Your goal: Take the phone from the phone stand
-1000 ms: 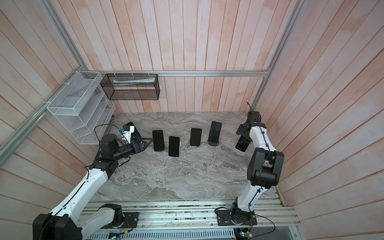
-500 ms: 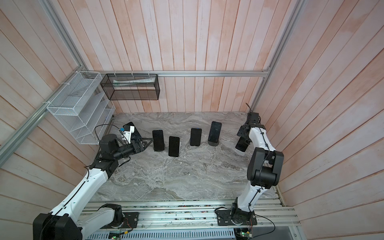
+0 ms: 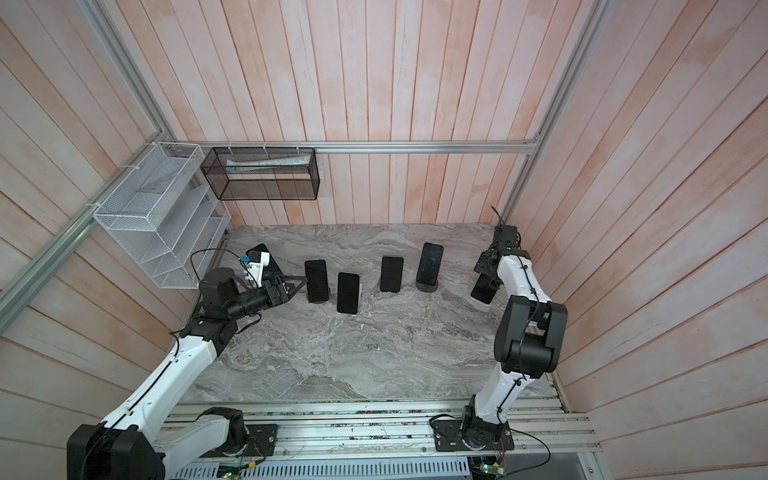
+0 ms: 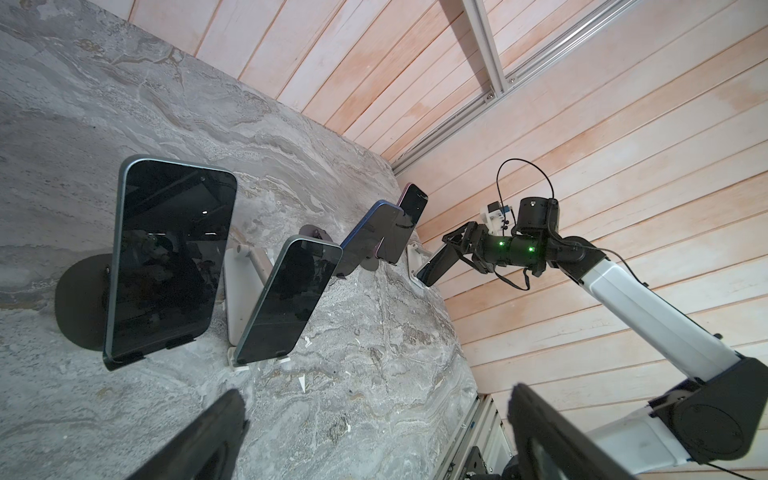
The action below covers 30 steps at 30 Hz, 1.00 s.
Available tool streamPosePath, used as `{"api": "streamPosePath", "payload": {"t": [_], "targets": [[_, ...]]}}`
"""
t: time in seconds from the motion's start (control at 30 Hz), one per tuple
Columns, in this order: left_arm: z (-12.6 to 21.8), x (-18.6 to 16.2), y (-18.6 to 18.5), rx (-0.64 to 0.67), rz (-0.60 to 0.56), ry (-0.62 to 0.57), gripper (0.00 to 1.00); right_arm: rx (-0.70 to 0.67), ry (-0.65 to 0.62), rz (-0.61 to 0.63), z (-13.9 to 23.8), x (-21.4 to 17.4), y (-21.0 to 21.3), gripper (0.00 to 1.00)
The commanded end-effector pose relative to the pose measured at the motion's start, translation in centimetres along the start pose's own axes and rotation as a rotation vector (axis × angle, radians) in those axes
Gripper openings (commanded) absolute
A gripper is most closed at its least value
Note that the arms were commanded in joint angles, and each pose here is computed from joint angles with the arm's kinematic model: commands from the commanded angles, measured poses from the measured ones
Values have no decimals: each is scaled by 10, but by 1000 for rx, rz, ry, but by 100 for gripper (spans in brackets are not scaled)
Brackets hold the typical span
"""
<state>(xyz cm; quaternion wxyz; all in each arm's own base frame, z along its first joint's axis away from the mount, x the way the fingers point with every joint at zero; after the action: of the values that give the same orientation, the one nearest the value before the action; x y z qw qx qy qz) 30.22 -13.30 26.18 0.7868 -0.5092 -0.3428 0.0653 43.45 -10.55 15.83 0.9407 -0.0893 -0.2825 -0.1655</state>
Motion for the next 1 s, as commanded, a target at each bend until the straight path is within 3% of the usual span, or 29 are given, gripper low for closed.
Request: {"api": "streamPosePath", "payload": {"t": [0.0, 0.97], "targets": [[0, 6, -8, -24, -39, -10, 100, -23, -16, 30, 10, 0, -1, 66], [4, 5, -18, -58, -51, -13, 100, 7, -97, 74, 67, 7, 15, 63]]}}
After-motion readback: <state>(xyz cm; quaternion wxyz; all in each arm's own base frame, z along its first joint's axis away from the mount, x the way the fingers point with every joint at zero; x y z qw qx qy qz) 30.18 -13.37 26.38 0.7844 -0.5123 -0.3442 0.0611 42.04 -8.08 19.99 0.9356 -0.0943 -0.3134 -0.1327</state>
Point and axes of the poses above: each gripper's point midway between its finger pads, its own z axis back along the fingers, its own y axis along the line the jaws close on, x = y × z, the point moved 3 cm from there along z, back along the fingers, and after that the axes turned 11 degrees about z, right-handed, at the moved point
